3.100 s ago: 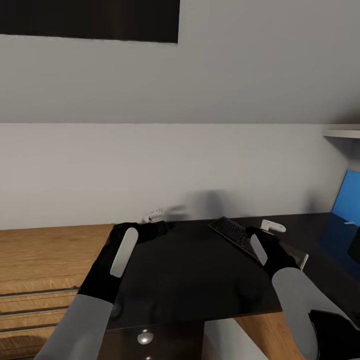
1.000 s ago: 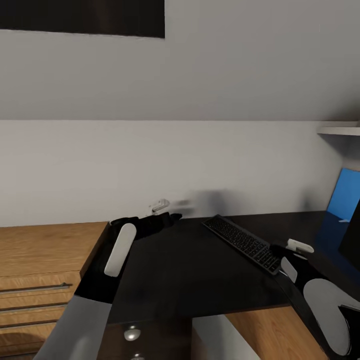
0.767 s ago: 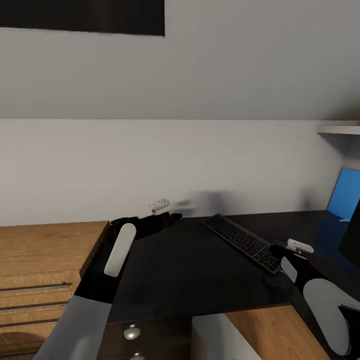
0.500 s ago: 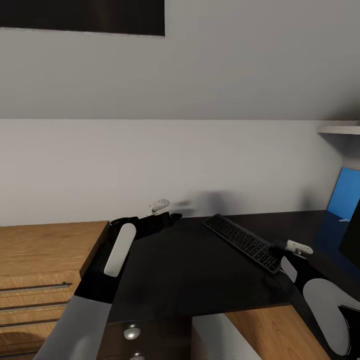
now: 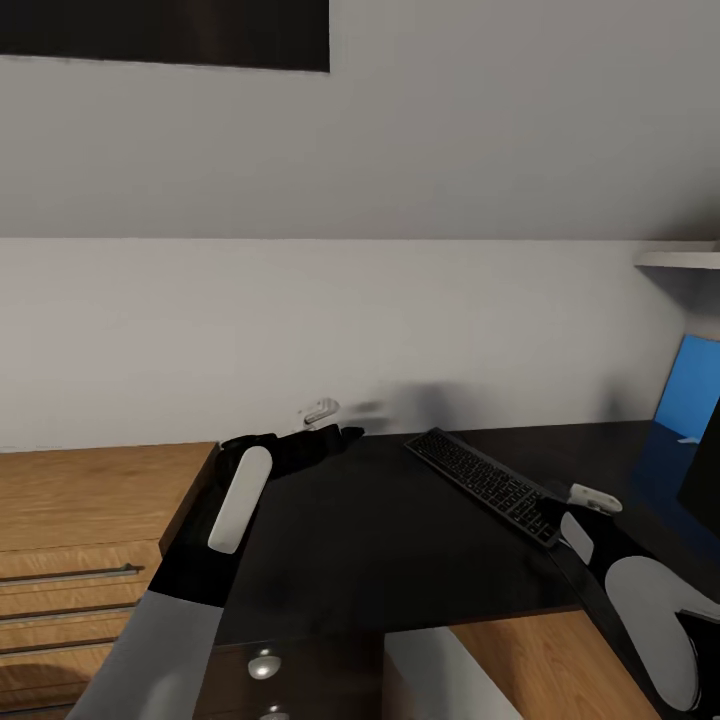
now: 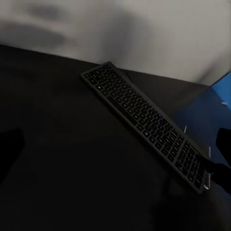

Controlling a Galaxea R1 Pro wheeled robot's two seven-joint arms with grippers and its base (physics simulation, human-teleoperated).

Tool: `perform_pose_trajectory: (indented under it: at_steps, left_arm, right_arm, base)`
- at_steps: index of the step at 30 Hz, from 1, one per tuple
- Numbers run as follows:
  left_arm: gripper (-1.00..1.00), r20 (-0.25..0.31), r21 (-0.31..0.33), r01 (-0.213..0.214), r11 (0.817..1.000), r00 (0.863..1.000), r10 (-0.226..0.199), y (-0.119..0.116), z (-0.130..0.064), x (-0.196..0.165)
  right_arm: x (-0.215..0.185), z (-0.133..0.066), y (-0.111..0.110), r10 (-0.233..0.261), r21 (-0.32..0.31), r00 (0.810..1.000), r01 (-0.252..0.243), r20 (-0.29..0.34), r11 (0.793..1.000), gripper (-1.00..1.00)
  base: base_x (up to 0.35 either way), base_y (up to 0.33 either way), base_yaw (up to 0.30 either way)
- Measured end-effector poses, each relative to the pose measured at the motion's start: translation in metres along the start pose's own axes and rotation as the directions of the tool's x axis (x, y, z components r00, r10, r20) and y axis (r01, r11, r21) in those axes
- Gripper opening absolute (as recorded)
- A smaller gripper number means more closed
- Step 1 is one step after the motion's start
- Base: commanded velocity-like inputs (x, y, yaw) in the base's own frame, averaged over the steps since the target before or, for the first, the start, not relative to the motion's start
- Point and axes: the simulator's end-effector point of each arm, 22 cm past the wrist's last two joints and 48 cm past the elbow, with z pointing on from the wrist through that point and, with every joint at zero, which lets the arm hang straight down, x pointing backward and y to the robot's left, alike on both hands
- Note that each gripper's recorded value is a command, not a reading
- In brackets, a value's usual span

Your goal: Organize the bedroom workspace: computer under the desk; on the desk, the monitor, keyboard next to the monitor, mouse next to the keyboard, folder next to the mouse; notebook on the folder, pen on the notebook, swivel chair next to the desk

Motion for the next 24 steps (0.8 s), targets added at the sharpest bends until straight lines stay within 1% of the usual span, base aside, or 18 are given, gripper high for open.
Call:
perform_pose_trajectory:
  at_steps: [13,18,24]
  left_arm:
    - [1.00,0.000,0.000,0.000,1.000,1.000,0.000,0.0002,0.0001,0.0001]
    - [1.00,0.000,0.000,0.000,1.000,1.000,0.000,0.0001,0.0000,0.0000]
    - [1.00,0.000,0.001,-0.001,1.000,1.000,0.001,-0.0008,0.0001,0.0000]
  right_arm:
    - [0.0012,-0.0002,0.0009,-0.001,-0.001,1.000,0.001,-0.006,1.000,1.00]
    - [0.0031,-0.0002,0.0023,0.027,-0.007,1.000,-0.027,-0.015,1.000,1.00]
    - [0.0050,-0.0003,0.0030,0.037,-0.009,0.999,-0.037,-0.023,0.999,1.00]
  base:
    - [0.000,0.000,0.000]
    - [0.000,0.000,0.000]
    - [0.000,0.000,0.000]
